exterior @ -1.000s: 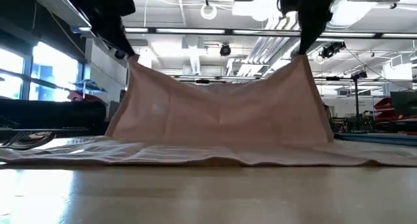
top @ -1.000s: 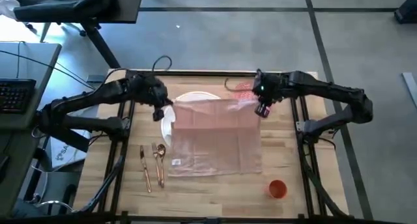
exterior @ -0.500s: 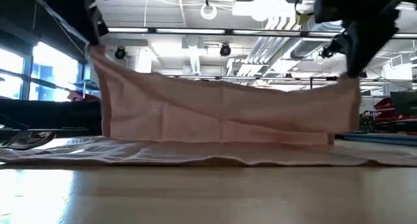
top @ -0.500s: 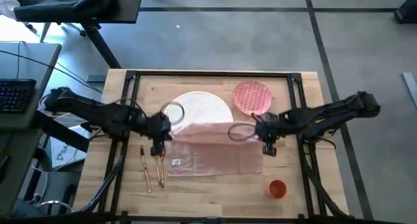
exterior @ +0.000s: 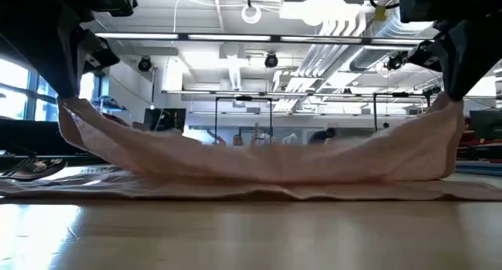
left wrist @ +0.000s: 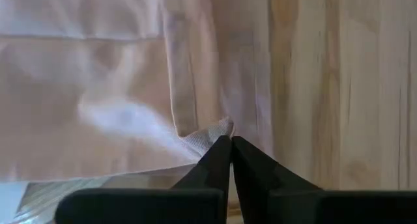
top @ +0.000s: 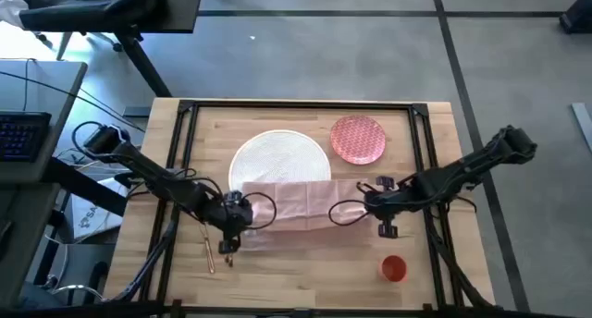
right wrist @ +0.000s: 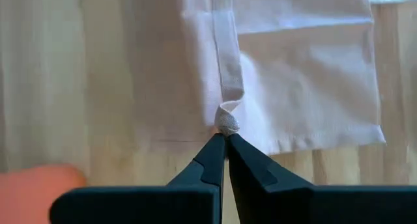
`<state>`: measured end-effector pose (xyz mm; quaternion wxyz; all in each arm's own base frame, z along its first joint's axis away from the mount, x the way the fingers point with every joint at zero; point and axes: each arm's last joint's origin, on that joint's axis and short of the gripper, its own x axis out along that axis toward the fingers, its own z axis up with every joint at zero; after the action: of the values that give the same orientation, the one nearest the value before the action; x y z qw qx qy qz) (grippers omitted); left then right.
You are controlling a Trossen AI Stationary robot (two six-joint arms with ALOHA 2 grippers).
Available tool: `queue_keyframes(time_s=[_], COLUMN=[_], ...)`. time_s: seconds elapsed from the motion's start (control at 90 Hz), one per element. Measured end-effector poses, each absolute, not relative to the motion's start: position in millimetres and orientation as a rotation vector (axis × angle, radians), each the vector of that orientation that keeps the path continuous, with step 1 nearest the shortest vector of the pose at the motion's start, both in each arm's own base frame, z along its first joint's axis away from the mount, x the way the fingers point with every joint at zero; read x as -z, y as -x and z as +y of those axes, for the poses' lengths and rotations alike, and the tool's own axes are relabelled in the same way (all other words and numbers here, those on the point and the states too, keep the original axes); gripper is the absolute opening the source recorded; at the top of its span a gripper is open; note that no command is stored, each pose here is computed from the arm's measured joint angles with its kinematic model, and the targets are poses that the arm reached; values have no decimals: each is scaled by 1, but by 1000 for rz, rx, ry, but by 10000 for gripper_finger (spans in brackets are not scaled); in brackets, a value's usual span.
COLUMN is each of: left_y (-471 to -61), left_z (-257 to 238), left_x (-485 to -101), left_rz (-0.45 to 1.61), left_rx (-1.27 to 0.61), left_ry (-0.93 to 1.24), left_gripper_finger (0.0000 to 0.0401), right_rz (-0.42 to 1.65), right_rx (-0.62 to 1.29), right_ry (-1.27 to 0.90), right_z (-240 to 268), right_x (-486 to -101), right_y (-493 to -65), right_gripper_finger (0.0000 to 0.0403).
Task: Set table place
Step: Fold the pink napkin
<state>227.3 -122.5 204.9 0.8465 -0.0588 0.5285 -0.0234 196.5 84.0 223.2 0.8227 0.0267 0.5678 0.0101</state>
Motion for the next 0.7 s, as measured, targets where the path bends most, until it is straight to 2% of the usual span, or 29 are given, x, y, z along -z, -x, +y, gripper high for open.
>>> queue_keyframes(time_s=[0.467, 0.7], left_y=[-228, -218], left_z=[-137, -139], left_x=[-189, -178], left_rz=[1170, 1214], left_rx=[138, 120], left_ry=[32, 50], left_gripper_finger=[0, 0], right_rz=[1306, 1342], right_rx=[-117, -174], right_ry=[17, 93], right_z=[103, 121], right_x=[-203, -187], right_y=[-202, -204], right_gripper_finger=[0, 1])
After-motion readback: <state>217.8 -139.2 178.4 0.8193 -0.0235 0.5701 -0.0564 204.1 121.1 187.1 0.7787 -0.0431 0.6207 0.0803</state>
